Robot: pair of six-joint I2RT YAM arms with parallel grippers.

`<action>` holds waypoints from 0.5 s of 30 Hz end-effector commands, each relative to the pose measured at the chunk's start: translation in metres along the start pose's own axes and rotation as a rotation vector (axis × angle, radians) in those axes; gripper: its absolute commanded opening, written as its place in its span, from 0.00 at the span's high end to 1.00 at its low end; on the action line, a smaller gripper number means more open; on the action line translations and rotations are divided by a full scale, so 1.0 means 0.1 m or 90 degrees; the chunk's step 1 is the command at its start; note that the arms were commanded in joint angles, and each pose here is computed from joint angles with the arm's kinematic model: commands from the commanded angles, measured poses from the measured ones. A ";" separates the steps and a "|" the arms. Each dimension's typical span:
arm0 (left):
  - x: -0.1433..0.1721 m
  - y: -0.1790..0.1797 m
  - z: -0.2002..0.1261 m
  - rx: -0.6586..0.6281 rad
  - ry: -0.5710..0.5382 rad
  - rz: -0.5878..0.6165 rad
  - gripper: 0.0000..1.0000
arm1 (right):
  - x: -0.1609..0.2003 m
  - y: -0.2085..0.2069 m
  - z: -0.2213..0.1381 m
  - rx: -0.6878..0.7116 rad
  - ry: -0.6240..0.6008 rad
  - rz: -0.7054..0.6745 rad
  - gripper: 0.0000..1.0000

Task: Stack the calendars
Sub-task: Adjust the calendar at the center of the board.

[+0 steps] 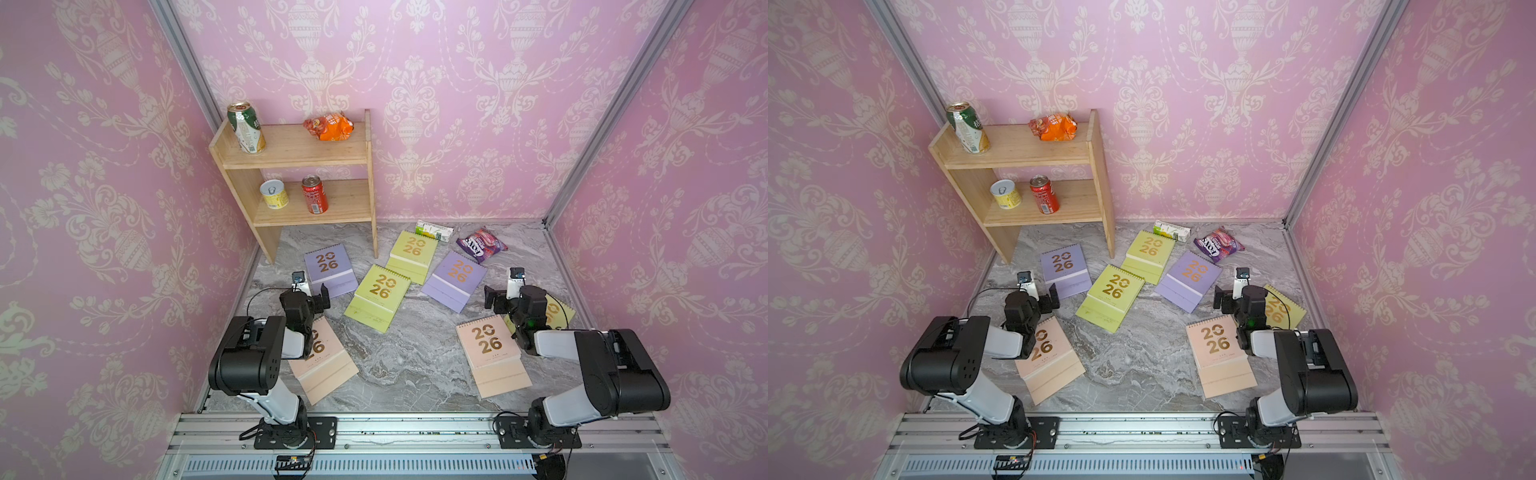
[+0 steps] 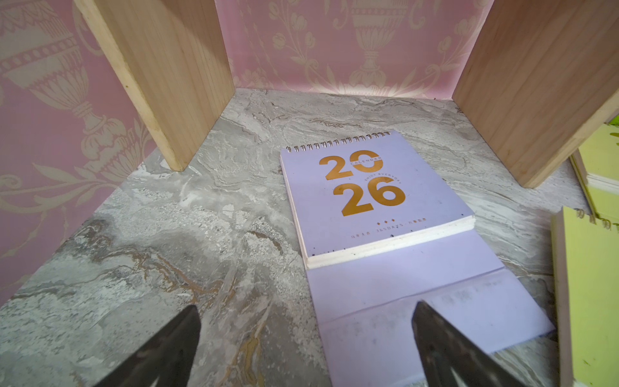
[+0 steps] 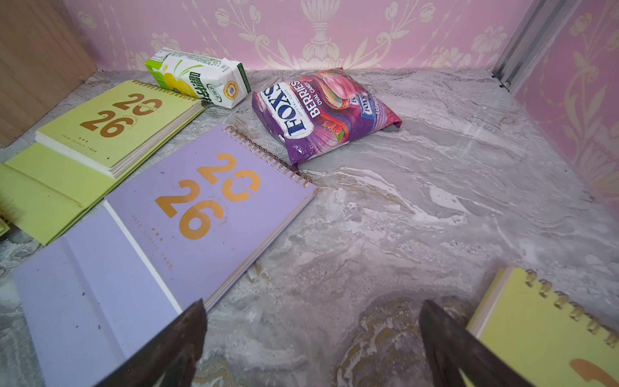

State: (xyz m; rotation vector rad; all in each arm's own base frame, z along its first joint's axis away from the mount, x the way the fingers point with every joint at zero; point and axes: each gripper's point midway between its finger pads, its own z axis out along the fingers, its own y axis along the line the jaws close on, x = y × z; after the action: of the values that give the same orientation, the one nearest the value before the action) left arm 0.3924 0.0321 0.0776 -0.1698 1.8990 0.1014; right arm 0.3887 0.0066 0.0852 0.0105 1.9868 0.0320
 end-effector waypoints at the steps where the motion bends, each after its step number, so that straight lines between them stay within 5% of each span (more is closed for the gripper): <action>1: 0.01 0.00 0.03 0.007 0.008 0.018 0.01 | -0.08 0.01 0.02 -0.007 -0.009 -0.001 0.00; 8: -0.11 0.15 -0.05 -0.049 -0.009 0.002 0.01 | -0.50 -0.01 -0.05 0.092 0.041 -0.041 0.00; 13: -0.60 0.18 -0.29 -0.066 0.113 -0.071 0.01 | -1.34 0.26 -0.29 0.019 0.020 0.166 0.00; 15: -0.88 0.08 -0.40 -0.035 0.094 -0.130 0.01 | -1.43 0.41 -0.29 -0.067 0.042 0.193 0.00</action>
State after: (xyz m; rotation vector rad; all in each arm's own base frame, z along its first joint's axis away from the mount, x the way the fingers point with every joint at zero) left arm 0.4005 0.0439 0.1674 -0.2905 1.8965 0.1017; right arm 0.4344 0.0366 0.2423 0.1351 1.8905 0.1459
